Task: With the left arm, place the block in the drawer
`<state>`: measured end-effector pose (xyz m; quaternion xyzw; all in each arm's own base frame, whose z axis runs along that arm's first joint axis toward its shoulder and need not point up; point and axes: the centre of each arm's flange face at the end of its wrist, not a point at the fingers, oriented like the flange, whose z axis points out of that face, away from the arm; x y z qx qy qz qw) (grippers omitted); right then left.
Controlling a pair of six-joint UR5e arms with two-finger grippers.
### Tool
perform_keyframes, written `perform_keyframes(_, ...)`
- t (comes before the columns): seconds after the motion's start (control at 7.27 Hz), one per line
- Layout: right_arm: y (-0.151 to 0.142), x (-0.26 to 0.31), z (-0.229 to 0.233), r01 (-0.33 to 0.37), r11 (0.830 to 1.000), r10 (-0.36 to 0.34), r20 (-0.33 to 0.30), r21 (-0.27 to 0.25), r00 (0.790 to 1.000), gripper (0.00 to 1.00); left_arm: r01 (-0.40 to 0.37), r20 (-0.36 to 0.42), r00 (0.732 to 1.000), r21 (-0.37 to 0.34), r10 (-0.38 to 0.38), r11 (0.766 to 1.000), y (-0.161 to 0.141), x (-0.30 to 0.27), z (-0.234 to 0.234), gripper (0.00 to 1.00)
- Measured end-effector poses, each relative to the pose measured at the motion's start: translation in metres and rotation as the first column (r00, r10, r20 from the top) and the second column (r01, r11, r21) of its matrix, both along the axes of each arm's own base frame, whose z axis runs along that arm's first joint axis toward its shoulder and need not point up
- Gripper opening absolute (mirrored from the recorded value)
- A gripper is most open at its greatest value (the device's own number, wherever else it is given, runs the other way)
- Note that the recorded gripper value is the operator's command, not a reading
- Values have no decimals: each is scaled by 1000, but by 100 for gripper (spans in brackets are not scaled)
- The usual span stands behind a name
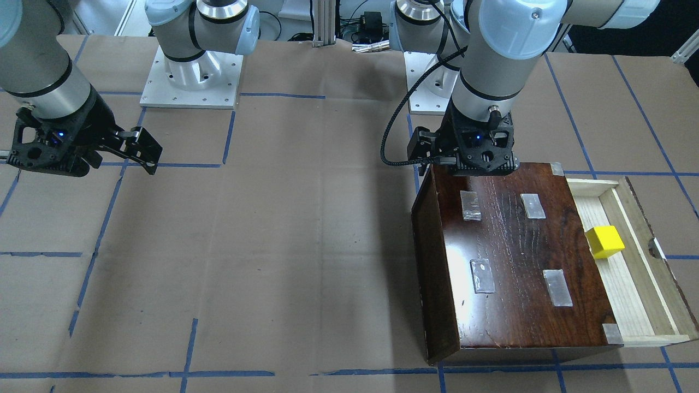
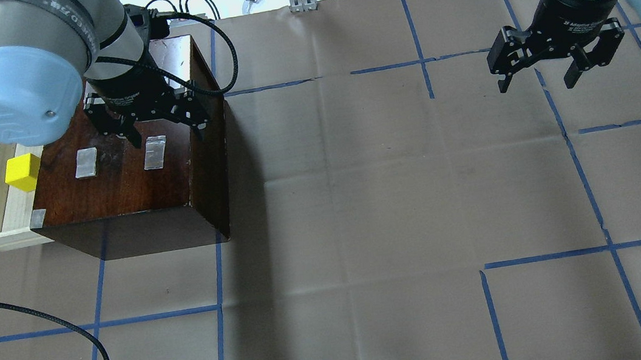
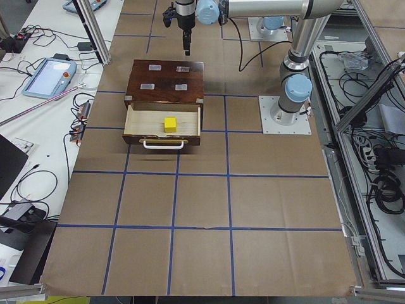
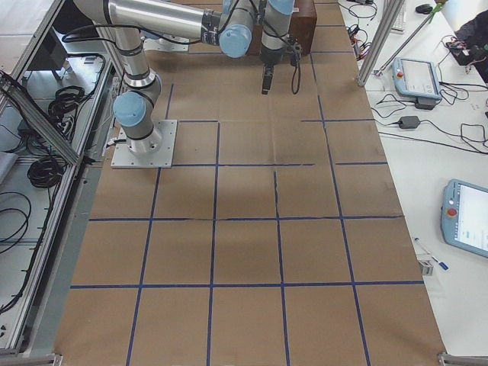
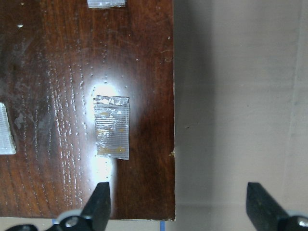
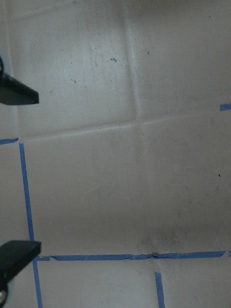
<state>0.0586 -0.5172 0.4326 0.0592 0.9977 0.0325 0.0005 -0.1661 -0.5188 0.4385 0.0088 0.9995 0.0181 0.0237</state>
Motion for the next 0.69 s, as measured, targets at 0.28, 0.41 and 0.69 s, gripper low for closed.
perform_keyframes(0.28,0,0,0,1,1000,-1,0,0,1000,100,-5,0,1000,2,5,1000,-1,3,-1,99)
perform_keyframes(0.41,0,0,0,0,1000,0,0,1,1000,100,-6,0,1000,2,6,1000,-1,4,0,99)
perform_keyframes(0.69,0,0,0,0,1000,0,0,1,1000,100,-7,0,1000,1,7,1000,-1,4,1,99)
